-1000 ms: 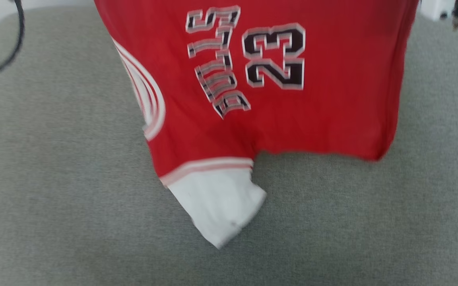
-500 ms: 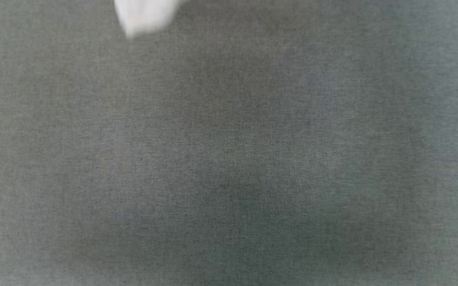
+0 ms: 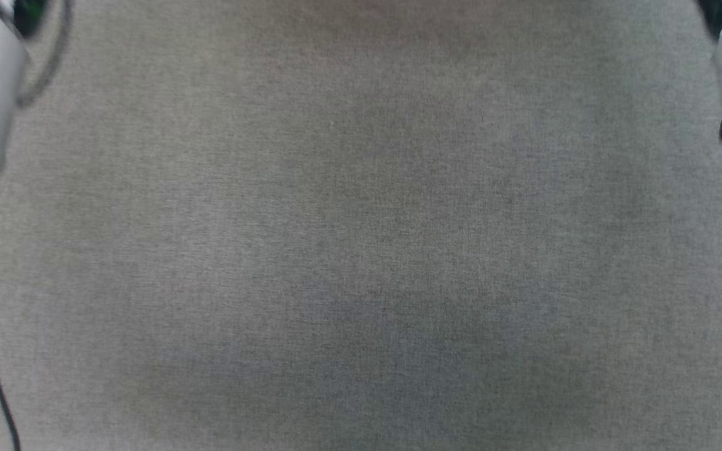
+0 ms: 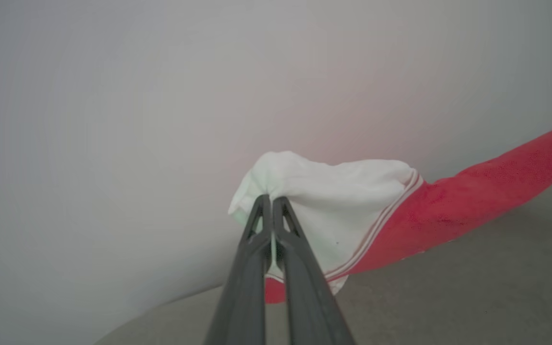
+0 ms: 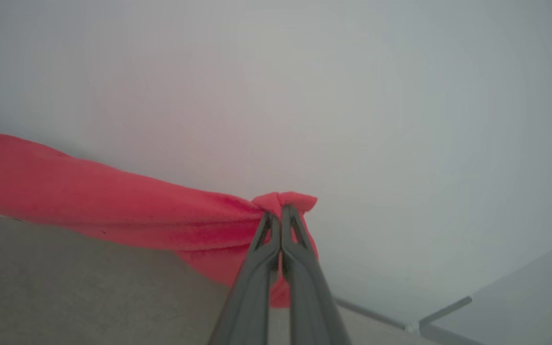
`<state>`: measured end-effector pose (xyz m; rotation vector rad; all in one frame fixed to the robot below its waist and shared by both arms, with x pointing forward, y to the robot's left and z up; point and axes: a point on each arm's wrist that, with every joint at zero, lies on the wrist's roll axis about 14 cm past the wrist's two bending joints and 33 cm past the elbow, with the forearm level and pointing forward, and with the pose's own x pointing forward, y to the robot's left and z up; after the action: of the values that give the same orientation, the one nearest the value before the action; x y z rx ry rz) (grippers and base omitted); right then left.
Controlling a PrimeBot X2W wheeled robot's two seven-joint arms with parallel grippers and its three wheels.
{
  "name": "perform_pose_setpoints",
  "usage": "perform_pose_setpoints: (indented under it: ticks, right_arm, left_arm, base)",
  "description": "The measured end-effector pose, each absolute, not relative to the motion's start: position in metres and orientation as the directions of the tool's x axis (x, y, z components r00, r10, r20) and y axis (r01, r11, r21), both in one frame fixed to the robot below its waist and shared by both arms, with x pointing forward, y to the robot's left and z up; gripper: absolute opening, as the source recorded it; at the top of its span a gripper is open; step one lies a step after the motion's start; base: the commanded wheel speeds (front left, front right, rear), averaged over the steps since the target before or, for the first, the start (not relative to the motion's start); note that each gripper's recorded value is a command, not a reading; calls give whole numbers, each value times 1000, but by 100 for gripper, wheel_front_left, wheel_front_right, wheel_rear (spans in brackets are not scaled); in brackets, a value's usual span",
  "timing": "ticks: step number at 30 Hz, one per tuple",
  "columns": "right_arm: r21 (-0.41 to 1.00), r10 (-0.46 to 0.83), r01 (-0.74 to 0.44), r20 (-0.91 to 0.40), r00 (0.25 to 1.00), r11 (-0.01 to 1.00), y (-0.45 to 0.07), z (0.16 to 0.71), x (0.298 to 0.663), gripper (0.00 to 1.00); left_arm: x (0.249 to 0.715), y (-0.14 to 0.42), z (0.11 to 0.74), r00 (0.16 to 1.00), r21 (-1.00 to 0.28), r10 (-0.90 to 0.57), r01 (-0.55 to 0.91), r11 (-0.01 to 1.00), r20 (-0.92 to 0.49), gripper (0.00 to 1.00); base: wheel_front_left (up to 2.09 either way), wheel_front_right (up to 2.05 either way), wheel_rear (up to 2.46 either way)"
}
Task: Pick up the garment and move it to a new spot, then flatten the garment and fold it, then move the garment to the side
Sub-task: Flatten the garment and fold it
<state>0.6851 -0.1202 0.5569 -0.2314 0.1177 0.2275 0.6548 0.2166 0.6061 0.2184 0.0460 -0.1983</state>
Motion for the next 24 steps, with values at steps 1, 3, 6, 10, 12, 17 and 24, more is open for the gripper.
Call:
perform_pose_setpoints:
  ticks: [1,3,6,10,12,17,24]
  right_arm:
    - [-215,209,-242,-166,964,946,-121,549,681,0]
    - [-194,204,-247,-216,955,949,-122,533,673,0]
    - [-165,214,-265,-275,937,950,-118,511,657,0]
    - [-121,215,-273,-358,909,954,-119,481,632,0]
    - [-108,214,-277,-398,892,955,-120,467,619,0]
    - [-86,217,-286,-461,861,954,-123,441,593,0]
    - [-31,237,-302,-548,802,953,-129,404,546,0]
  left_arm:
    - [649,217,594,974,195,-188,210,958,-127,0]
    - [634,222,568,956,156,-186,224,962,-227,0]
    - [606,231,530,912,104,-180,233,967,-369,0]
    - [574,233,502,851,58,-204,264,963,-484,0]
    - [556,232,487,817,17,-222,272,962,-532,0]
    - [520,235,461,747,-22,-240,289,957,-619,0]
    - [464,230,428,649,-97,-258,274,957,-715,0]
  base:
    - [0,0,0]
    - [0,0,0]
    - [0,0,0]
    - [0,0,0]
    - [0,0,0]
    - [0,0,0]
    - [0,0,0]
